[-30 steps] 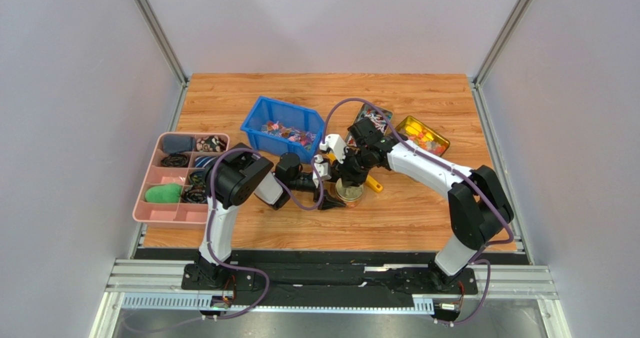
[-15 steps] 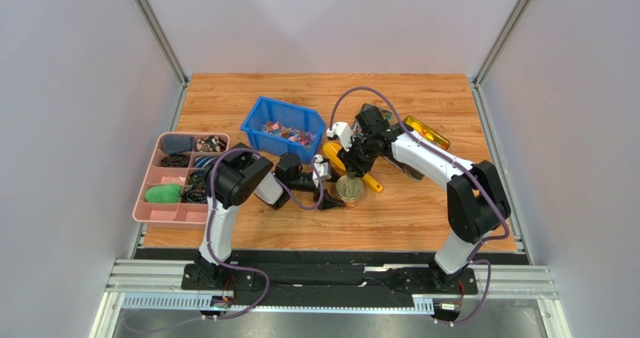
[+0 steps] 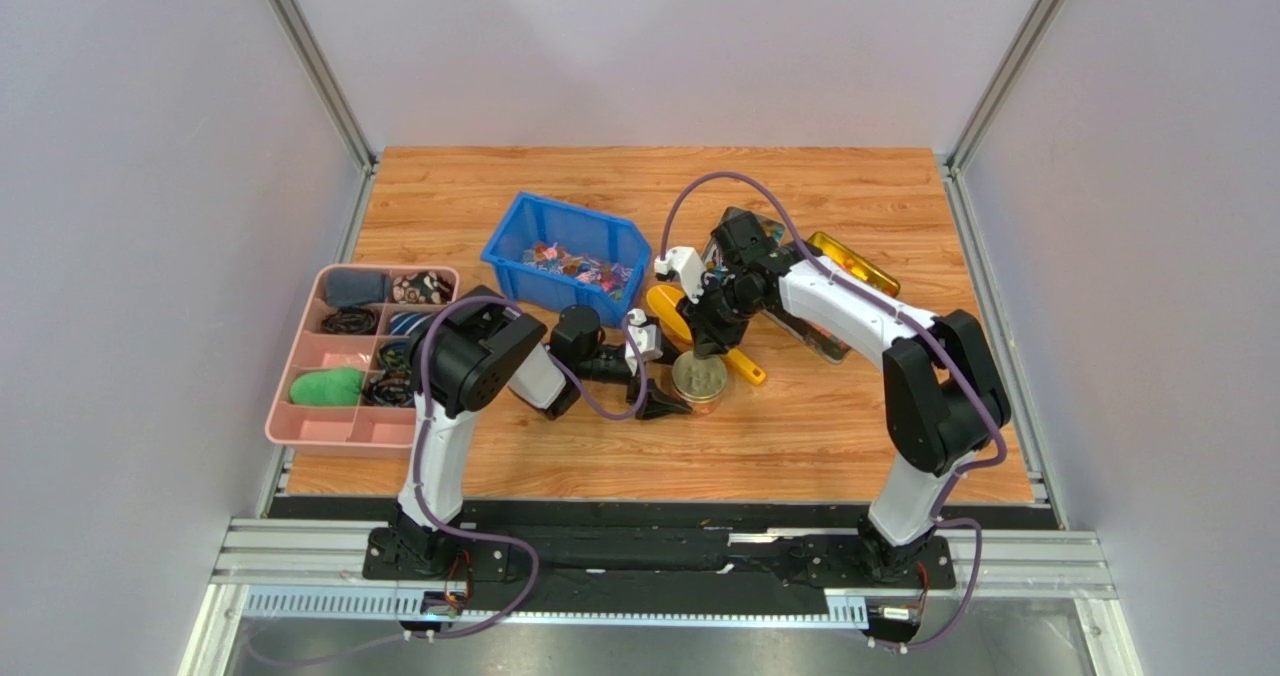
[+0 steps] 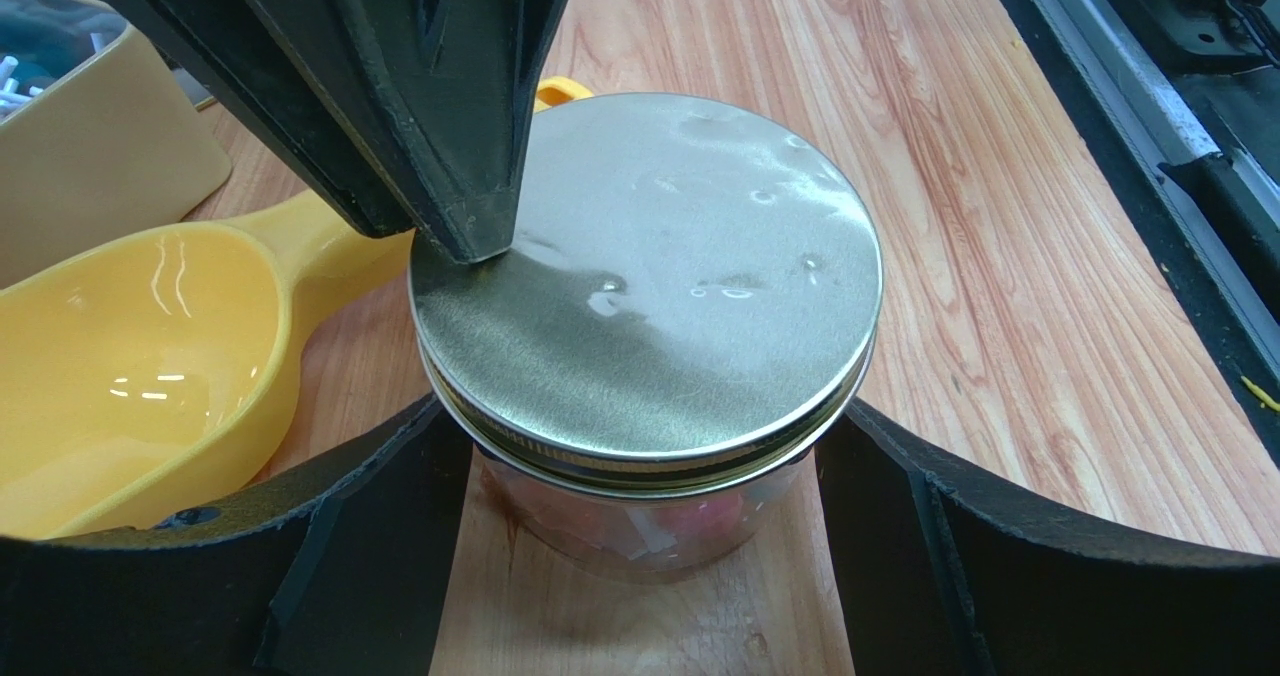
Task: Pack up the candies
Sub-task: Screw the bottle lid onto the packing bottle.
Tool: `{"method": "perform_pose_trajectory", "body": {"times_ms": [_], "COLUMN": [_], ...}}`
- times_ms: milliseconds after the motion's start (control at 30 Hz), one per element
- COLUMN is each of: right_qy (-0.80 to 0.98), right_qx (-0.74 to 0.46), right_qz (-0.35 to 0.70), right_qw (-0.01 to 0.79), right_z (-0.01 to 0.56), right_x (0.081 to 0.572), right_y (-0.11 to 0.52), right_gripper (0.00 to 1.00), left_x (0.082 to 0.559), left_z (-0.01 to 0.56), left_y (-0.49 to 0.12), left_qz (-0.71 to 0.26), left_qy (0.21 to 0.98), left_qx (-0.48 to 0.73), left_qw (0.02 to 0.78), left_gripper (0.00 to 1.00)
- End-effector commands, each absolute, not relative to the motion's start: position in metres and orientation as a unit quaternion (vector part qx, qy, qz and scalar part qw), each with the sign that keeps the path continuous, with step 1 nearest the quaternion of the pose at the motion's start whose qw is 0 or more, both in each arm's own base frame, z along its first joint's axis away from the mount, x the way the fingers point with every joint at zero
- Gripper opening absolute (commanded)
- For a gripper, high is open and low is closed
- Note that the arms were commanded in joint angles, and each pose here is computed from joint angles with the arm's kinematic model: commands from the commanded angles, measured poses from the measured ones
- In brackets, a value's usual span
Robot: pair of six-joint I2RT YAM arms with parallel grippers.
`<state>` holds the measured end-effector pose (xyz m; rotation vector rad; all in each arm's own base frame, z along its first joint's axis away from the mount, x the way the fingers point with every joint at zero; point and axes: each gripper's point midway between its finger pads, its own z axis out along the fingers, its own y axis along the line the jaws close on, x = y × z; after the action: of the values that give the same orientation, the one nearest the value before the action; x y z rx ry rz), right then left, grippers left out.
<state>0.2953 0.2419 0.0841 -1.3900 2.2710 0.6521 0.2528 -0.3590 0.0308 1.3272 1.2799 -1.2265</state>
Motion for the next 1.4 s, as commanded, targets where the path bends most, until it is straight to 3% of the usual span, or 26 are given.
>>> {"method": "perform_pose_trajectory", "body": {"times_ms": [0, 867, 1033, 1200, 1367], "right_qy": [0.814, 0.825, 0.82, 0.807, 0.801], "right_qx": [-0.498, -0.485, -0.492, -0.502, -0.511], "right_qz": [0.24, 0.249, 0.227, 0.215, 0.228], "right_qw": [0.178, 0.147, 0.184, 0.224, 0.215], "right_z": [0.081, 0.088, 0.106, 0.133, 0.135], "right_x": [0.286, 0.234, 0.247, 0.27, 0.29], "right_y": [0.234, 0.208, 0.207, 0.215, 0.232], "right_gripper": [0.2, 0.19, 0.2, 0.34, 0.45], "left_x": [0.255, 0.258, 0.257, 0.258, 0.258], "left_z": [0.032, 0.031, 0.031, 0.031, 0.031], "left_y": [-0.358, -0.358, -0.358, -0.357, -0.358], "left_qz": [-0.499, -0.494, -0.494, -0.495, -0.495], "left_qy": [0.523, 0.527, 0.527, 0.527, 0.528], "left_qx": [0.53, 0.529, 0.528, 0.528, 0.528], "left_qw": [0.443, 0.446, 0.445, 0.445, 0.444], "left_gripper": [0.75, 0.75, 0.75, 0.75, 0.75]}}
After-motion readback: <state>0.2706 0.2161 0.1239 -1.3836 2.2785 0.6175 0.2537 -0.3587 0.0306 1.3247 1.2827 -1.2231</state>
